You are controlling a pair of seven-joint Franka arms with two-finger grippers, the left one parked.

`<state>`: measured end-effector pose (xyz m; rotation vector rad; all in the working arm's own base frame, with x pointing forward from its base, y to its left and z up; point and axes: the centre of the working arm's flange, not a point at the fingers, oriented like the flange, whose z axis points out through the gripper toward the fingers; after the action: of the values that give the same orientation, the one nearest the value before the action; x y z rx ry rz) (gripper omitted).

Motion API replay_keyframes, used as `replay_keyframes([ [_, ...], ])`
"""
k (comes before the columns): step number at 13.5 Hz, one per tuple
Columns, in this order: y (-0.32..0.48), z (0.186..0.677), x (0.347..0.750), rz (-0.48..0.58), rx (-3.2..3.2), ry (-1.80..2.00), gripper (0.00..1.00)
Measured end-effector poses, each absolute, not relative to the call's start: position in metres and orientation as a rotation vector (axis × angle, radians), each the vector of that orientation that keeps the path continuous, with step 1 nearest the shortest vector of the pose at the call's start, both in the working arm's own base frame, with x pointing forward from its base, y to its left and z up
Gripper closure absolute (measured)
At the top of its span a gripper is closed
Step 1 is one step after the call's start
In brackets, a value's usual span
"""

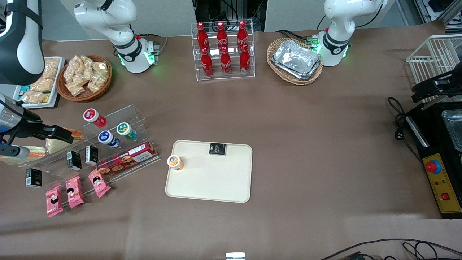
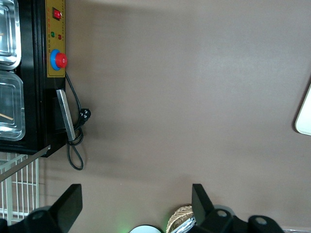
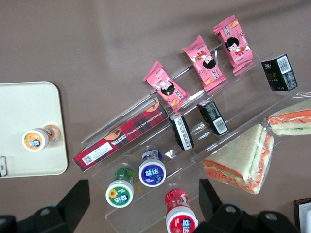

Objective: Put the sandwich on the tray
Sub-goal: 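Move the right gripper over the wrapped sandwich on the acrylic rack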

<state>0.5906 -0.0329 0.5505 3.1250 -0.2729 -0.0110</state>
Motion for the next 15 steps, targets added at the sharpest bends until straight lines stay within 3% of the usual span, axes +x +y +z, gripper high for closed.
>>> replay_keyframes([
  [15, -0.045, 0.566, 0.592, 0.039, 3.100, -0.512, 0.00],
])
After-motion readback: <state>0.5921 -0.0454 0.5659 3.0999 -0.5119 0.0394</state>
